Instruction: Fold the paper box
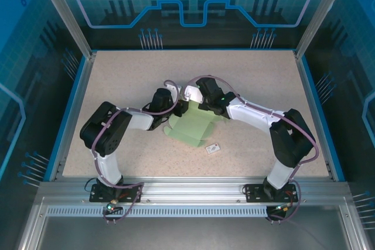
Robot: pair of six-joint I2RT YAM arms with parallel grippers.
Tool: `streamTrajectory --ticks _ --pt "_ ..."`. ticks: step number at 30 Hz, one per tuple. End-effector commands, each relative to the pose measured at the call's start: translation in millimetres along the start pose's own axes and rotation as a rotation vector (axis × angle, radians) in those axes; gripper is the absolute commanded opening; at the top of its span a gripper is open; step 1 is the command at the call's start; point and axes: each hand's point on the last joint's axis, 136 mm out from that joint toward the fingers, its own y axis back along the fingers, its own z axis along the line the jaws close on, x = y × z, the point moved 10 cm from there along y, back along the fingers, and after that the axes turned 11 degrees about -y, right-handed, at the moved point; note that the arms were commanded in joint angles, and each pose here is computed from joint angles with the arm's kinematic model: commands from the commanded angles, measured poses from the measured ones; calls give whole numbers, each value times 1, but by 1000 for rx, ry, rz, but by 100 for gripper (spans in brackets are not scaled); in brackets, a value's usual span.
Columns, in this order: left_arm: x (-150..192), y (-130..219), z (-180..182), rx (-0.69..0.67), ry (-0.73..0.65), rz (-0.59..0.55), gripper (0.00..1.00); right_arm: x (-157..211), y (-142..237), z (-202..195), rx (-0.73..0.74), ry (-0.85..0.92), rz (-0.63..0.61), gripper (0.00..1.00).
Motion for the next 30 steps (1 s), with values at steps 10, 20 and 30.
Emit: streamTrajectory --ticks 10,20,30 --pt "-6 -12 7 -125 2 25 22 -4 9 0 -13 -28 -30 0" --pt "-4 -11 4 -192 -16 21 16 -5 11 -5 0 -57 -32 0" --pt "-14 3 -9 -17 -58 -60 33 0 13 -11 9 -82 -38 0"
